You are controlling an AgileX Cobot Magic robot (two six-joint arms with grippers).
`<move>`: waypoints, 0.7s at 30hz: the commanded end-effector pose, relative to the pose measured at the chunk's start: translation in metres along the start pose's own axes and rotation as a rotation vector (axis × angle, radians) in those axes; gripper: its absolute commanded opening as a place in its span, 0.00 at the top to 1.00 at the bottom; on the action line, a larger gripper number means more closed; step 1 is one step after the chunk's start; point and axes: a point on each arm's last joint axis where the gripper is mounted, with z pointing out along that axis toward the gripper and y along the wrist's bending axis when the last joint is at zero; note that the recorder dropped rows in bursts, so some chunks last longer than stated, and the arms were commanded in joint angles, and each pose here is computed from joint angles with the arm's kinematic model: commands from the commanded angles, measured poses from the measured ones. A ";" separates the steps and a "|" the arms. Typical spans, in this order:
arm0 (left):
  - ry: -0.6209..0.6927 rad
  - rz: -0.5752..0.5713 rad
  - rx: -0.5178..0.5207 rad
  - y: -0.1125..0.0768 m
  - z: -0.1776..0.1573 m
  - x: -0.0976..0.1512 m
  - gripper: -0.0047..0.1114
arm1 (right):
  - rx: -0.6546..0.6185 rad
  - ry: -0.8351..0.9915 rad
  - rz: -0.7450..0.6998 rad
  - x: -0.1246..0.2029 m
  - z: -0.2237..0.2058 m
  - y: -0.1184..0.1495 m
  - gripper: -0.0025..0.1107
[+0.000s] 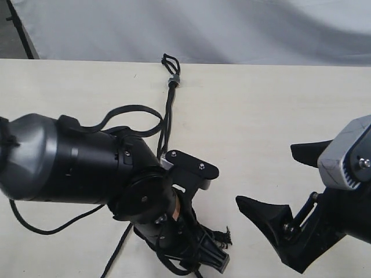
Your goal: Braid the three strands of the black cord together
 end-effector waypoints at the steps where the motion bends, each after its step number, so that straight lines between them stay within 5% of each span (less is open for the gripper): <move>1: 0.021 -0.027 -0.005 -0.006 0.015 -0.008 0.45 | 0.005 -0.016 -0.001 -0.001 0.000 -0.001 0.05; 14: 0.385 0.013 -0.120 0.001 0.040 0.014 0.47 | 0.005 -0.014 -0.002 0.000 0.000 -0.001 0.05; 17: 0.421 0.028 -0.107 0.000 0.039 0.017 0.55 | 0.005 -0.014 -0.002 0.000 0.000 -0.001 0.05; 21: 0.435 0.074 -0.095 0.000 0.038 0.018 0.80 | 0.005 -0.014 -0.002 0.000 0.000 -0.001 0.05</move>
